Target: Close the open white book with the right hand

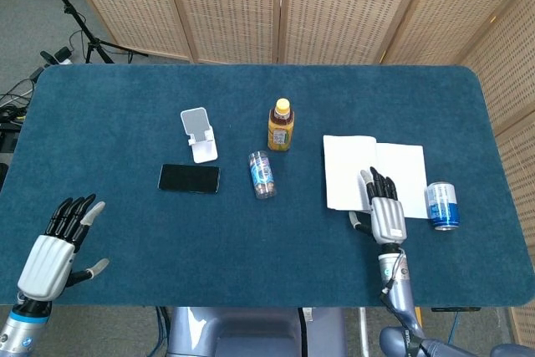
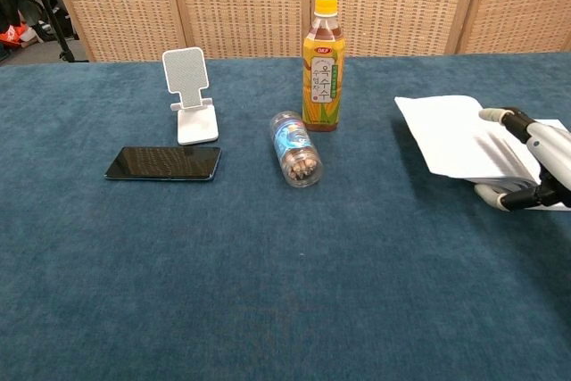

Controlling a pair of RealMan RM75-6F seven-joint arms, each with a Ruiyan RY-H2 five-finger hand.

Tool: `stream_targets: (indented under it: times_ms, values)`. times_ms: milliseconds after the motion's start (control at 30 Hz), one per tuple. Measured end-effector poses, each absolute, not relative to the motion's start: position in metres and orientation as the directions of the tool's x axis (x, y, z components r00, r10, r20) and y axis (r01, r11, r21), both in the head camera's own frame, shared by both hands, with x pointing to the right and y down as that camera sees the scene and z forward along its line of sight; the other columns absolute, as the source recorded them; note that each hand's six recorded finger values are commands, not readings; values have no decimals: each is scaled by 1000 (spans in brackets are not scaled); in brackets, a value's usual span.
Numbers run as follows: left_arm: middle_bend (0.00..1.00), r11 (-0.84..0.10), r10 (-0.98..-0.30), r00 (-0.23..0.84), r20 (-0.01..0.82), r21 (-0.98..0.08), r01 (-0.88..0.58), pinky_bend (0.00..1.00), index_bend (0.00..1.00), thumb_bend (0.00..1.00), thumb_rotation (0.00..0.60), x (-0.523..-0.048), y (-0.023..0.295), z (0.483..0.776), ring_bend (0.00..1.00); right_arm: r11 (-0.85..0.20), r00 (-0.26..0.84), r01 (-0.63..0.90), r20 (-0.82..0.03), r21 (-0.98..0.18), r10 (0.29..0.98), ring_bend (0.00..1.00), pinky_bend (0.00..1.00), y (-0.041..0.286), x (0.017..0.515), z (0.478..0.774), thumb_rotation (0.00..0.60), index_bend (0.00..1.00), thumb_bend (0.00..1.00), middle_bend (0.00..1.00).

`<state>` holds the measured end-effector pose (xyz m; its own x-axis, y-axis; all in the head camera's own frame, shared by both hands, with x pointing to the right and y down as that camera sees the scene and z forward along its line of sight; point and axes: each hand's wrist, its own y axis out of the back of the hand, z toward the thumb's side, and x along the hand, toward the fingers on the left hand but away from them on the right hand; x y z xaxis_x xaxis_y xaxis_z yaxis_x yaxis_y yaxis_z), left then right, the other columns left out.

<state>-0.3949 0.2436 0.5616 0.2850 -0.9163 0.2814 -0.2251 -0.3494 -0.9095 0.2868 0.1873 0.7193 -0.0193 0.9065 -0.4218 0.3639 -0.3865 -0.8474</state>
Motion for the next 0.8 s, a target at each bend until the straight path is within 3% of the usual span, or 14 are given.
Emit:
stream_targets:
  times_ms: [800]
  values:
    - [0,-342,-919,285,273,-911,-231,0,0,0,600,-395,244,560,0,-272,-117,430,-352,-861,929,0,0,184,304,701,600,0,492,0]
